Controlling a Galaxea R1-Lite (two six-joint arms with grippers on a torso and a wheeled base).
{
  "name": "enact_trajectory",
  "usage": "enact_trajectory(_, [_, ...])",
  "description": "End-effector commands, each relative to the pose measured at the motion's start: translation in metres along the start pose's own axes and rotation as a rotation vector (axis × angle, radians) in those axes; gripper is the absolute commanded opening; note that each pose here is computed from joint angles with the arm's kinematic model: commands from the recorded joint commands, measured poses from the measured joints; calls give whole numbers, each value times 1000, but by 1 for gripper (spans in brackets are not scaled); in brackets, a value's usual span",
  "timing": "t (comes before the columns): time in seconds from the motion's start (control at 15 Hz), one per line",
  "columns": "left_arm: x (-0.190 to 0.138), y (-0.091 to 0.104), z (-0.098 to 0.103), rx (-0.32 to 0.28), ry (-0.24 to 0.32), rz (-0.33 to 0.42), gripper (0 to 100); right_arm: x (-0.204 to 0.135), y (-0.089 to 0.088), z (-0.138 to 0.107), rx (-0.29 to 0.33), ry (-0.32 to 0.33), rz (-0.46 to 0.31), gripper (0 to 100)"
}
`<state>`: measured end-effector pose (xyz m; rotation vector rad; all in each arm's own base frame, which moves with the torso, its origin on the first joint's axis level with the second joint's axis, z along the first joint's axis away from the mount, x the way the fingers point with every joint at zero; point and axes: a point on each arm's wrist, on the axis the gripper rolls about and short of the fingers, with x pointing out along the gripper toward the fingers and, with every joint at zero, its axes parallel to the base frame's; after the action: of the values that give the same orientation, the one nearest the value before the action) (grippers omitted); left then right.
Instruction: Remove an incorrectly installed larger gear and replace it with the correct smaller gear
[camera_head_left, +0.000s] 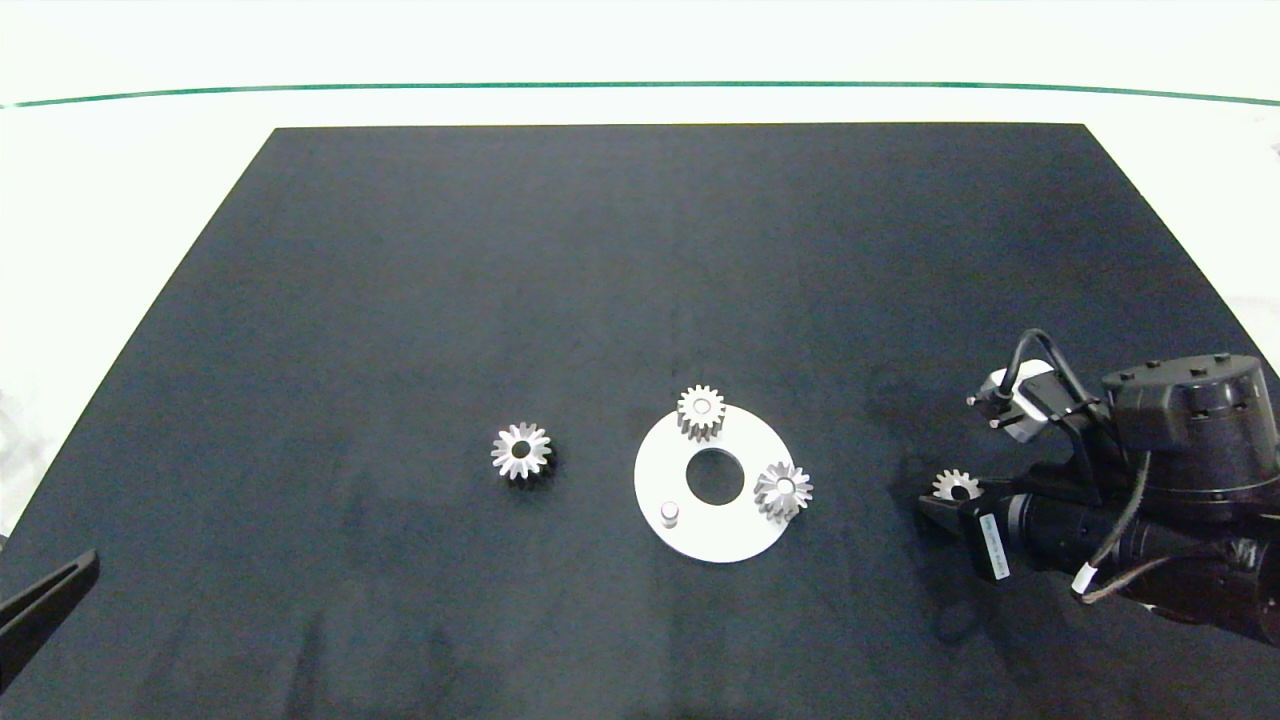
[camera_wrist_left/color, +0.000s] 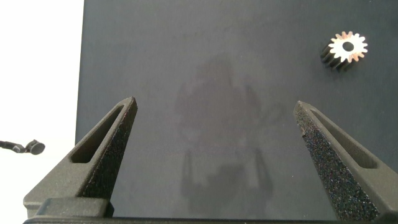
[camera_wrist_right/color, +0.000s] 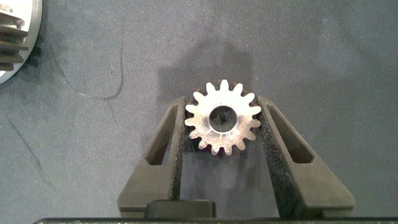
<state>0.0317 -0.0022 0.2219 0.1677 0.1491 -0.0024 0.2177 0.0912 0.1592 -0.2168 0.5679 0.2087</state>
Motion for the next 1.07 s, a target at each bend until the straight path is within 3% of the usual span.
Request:
enact_trajectory(0.07, [1,-1,-3,4,9,1,100,4,1,-5,-1,-2,-3,37])
enact_trajectory(1.07, [2,-2,-9,10,26,-1,100,2,0,-4,0,-6,-16,7])
